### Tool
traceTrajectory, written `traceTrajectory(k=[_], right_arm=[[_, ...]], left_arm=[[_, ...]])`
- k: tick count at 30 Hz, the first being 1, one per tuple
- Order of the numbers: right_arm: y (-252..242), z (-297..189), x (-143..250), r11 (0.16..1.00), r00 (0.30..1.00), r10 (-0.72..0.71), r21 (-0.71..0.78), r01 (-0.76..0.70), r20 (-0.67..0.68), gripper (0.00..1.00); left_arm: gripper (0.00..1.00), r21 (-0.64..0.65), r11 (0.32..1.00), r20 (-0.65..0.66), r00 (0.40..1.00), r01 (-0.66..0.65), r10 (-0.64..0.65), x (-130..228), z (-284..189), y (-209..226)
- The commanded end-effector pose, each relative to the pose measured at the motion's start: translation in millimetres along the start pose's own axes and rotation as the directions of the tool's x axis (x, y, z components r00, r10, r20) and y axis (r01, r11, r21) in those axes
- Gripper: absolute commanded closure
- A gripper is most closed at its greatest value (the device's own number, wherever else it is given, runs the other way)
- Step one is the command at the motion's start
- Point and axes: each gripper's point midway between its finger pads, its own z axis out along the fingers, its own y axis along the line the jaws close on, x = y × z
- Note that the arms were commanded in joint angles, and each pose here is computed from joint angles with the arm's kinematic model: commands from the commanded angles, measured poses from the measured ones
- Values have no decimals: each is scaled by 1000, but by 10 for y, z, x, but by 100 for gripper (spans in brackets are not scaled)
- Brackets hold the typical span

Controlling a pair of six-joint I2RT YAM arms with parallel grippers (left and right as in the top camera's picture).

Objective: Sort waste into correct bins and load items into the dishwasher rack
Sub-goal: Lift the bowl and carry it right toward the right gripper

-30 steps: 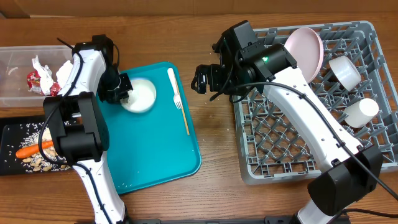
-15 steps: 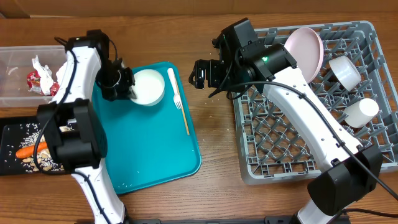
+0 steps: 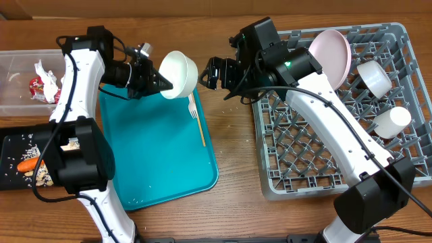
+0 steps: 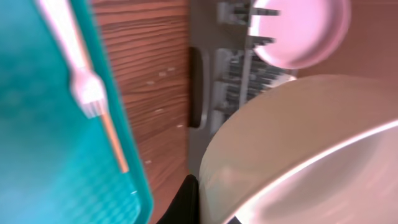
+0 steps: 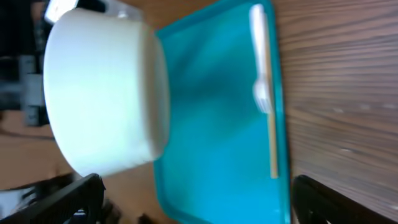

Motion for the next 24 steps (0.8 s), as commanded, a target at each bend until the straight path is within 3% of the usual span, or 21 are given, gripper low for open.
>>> traceTrajectory(k=[1,9,17,24], right_arm=[[312,-57,35,987,998,-20,-158,11,-54,0],[401,-74,48,978,997,-36,-205,22,-65,0],[676,-294,90,907,987,-89,-421,23,-136,0],[641,-425,11,884,987,-81,-468,6,-141,0]], left_arm=[[96,124,988,26,996,-90,88,-4,-65,-337],[96,210,973,26,995,-96,92,30,-87,-487],[96,283,955,31,996,-91,85,34,-114,-615],[96,334,940,25,998,-68,63,58,-143,-703]])
